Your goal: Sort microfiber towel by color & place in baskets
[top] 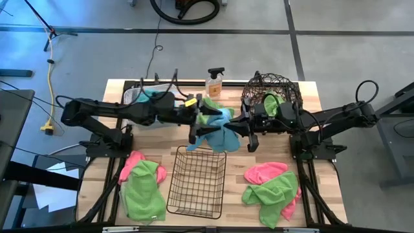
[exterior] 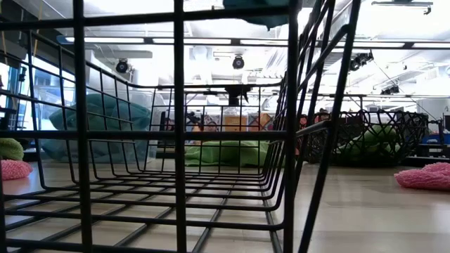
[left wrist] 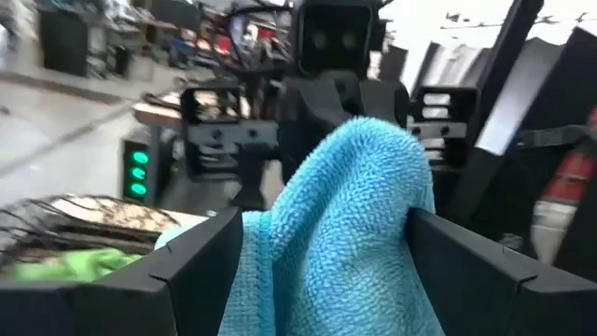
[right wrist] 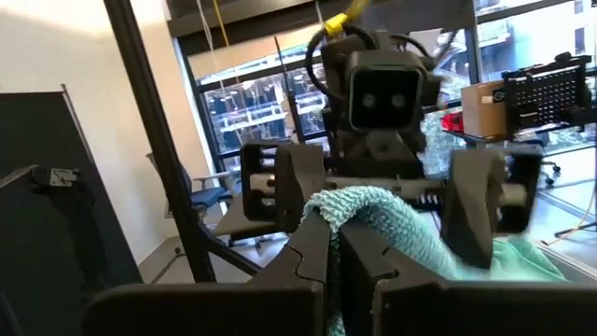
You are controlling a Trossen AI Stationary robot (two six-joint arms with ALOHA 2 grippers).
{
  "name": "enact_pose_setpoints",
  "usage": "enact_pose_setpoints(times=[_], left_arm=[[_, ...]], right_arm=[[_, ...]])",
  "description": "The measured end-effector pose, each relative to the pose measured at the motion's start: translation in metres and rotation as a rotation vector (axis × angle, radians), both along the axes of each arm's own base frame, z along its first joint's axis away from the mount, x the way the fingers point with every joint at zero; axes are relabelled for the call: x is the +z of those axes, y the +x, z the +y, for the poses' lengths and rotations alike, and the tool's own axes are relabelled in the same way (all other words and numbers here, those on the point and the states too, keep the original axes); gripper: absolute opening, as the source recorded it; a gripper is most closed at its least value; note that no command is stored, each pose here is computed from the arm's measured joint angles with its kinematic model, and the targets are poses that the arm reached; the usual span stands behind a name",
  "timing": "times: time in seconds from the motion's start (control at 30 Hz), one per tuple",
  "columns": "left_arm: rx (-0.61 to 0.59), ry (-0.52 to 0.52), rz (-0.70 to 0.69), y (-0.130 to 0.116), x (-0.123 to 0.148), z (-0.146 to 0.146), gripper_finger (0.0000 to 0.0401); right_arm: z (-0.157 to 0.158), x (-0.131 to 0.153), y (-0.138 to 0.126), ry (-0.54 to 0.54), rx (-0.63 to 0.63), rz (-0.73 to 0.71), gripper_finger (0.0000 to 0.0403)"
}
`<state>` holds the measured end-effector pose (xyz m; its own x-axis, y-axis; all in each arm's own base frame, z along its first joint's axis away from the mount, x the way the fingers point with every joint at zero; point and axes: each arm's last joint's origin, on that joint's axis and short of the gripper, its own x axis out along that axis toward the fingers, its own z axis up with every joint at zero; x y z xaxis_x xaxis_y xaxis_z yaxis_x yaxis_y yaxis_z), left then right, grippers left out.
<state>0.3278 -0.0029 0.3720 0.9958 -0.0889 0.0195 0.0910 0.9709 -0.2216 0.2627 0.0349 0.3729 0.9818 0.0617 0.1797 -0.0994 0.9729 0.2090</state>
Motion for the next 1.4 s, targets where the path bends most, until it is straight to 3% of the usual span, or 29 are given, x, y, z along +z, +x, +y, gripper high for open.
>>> enact_pose_setpoints(times=[0.27, 0.53, 0.7, 0.87, 0.97, 1.13, 1.4], left_arm=[[-0.156, -0.072, -0.024, 0.018, -0.012, -0.007, 0.0289], [-0.113, -0.028, -0.072, 0.02, -0.01, -0.008, 0.0276], [-0.046, 0.009, -0.074, 0.021, -0.01, -0.006, 0.0194], [-0.04, 0.06, -0.078, 0.02, -0.01, -0.006, 0.0041], [-0.032, 0.072, -0.057, 0.018, -0.01, -0.003, 0.0015], [0.018, 0.091, 0.033, 0.006, -0.007, 0.005, 0.0005], [0.103, 0.175, 0.109, -0.037, 0.014, 0.011, 0.0002]], right_arm=[[0.0, 0.001, 0.0, -0.008, 0.007, -0.016, 0.0], [0.001, 0.002, 0.0, -0.011, 0.02, -0.016, 0.0], [0.0, 0.001, 0.0, -0.018, 0.018, -0.016, 0.0], [0.0, 0.001, 0.0, -0.022, 0.012, -0.015, 0.0006], [-0.002, 0.002, -0.001, -0.011, -0.048, -0.015, 0.0016], [-0.006, 0.006, -0.01, 0.007, -0.135, 0.0, 0.0062], [-0.011, 0.024, -0.045, 0.035, -0.159, -0.013, 0.0192]])
